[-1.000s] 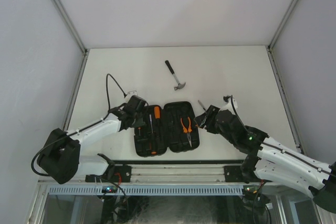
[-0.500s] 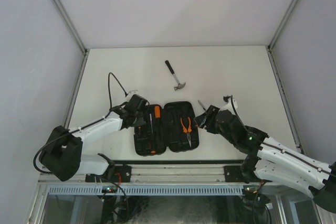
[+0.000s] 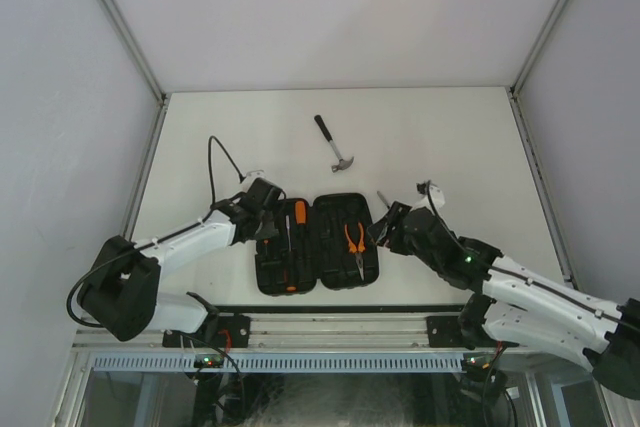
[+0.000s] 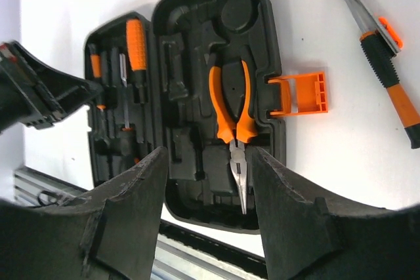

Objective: Sort the tools into containers
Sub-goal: Place the screwdriver in the storage box.

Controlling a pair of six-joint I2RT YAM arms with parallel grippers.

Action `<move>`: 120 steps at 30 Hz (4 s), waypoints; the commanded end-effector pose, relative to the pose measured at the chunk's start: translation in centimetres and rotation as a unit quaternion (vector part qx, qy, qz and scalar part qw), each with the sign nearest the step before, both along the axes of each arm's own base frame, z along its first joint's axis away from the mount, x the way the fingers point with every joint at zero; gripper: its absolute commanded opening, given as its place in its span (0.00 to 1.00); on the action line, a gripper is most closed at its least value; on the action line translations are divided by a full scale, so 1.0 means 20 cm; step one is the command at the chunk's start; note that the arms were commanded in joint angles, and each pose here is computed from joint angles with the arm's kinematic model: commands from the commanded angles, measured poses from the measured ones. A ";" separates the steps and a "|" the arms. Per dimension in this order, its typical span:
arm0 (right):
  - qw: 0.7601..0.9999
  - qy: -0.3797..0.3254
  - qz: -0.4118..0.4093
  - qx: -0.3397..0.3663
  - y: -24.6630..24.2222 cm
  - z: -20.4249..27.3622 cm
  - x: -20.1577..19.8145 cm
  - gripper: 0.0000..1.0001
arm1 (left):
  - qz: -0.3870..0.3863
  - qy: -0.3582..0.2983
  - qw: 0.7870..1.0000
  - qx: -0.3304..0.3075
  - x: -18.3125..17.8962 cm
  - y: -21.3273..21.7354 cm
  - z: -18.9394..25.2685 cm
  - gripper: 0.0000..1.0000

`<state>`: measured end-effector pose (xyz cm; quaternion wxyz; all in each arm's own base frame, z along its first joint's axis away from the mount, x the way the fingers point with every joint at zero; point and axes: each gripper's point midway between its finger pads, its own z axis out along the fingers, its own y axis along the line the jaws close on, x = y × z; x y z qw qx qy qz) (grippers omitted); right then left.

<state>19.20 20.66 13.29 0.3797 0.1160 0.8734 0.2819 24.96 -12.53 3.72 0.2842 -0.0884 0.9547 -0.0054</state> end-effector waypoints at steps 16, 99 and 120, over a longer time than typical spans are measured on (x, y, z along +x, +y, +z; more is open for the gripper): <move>0.987 0.050 0.151 -0.041 0.69 -0.12 0.06 0.52 | -0.003 -0.007 1.000 -0.007 0.02 -0.01 0.00 0.13; 0.909 0.153 0.193 -0.335 0.50 -0.80 -0.19 0.15 | -0.008 -0.017 1.000 0.010 0.14 0.00 0.09 0.10; 0.910 0.154 0.190 -0.336 0.48 -0.79 -0.19 0.15 | -0.010 0.014 1.000 0.001 0.03 0.02 0.00 0.18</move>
